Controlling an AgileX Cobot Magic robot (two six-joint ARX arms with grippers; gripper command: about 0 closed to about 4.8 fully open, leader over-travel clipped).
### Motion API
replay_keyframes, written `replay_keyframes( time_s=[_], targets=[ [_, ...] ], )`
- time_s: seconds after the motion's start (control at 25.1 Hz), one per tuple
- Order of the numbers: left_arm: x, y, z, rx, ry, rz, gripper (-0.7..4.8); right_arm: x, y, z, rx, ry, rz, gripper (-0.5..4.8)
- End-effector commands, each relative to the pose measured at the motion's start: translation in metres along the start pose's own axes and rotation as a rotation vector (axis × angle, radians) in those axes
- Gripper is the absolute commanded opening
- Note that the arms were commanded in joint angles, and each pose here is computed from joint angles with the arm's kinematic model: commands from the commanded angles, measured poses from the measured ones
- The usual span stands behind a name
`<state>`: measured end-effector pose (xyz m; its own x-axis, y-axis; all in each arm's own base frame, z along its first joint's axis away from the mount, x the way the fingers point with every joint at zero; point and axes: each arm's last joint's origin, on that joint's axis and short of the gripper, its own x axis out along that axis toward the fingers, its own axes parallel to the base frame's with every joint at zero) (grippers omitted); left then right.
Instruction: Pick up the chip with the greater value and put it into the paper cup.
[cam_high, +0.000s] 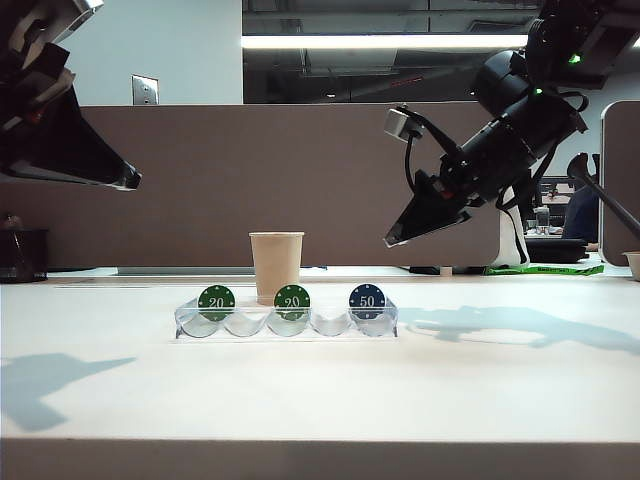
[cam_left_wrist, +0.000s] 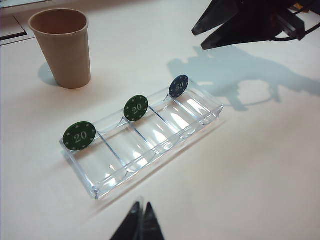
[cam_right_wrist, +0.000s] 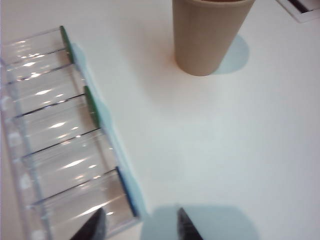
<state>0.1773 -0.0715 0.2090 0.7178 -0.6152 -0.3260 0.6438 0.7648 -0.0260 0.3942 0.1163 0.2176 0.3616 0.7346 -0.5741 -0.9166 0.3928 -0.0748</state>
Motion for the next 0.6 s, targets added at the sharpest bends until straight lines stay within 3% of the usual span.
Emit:
replay_keyframes(
  time_s=[0.04,0.24,0.36,0.6],
  targets=[
    [0.000,0.000,0.002,0.008,-0.012,-0.005,-0.05,-0.003,0.005,0.005,0.004,-0.077,0.110,1.81],
    [0.000,0.000,0.002,0.008,-0.012,-0.005,-0.05,-0.003,0.007,0.006,0.005,-0.104,0.146,2.41],
    [0.000,0.000,0.002,0.009,-0.012,-0.004,-0.05,-0.003,0.009,0.005,0.013,-0.114,0.182,2.44],
    [0.000,0.000,0.002,0.050,-0.012,-0.001,-0.05,-0.001,0.017,0.000,-0.080,-0.059,0.219,2.44]
  ],
)
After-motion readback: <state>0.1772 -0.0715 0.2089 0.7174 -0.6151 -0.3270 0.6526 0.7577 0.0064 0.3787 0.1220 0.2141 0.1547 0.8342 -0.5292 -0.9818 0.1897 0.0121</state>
